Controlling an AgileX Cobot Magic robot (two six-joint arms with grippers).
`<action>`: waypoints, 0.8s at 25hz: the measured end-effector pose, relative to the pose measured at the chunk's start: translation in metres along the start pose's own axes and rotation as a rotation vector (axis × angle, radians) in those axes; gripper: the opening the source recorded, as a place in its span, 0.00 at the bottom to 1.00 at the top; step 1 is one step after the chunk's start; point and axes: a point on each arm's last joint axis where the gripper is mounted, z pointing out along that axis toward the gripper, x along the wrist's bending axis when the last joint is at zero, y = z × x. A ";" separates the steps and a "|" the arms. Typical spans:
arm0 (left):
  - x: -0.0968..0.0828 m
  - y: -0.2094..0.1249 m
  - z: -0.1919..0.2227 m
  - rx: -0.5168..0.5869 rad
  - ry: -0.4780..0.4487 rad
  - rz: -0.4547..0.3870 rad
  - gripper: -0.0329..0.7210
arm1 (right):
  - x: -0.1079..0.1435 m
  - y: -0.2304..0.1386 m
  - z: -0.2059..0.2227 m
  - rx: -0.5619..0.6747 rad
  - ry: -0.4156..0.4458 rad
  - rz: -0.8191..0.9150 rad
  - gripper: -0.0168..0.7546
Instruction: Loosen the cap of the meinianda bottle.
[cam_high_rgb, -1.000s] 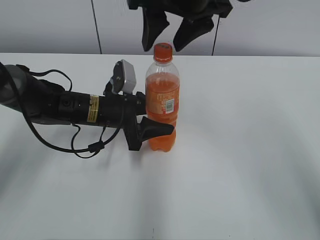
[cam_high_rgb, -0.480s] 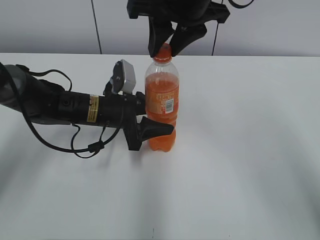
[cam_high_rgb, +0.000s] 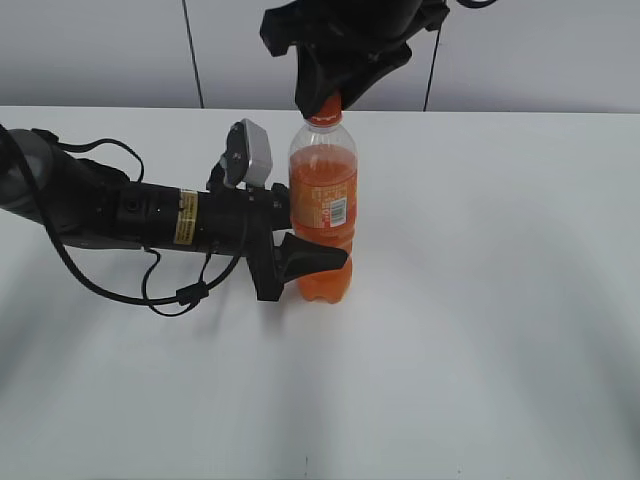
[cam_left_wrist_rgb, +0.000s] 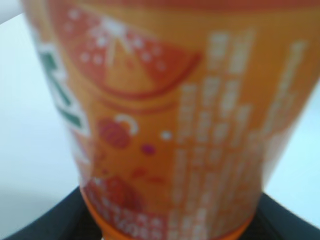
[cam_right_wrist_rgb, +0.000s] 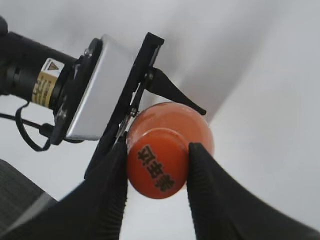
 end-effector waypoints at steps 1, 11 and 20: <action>0.000 0.000 0.000 0.000 0.000 0.000 0.58 | 0.000 0.000 0.000 -0.001 0.002 -0.067 0.38; 0.001 0.000 0.000 0.001 0.007 -0.003 0.59 | -0.003 0.000 0.000 0.019 -0.041 -0.749 0.37; 0.000 0.000 0.000 0.002 0.008 -0.004 0.59 | -0.004 0.000 -0.001 0.034 -0.051 -1.117 0.37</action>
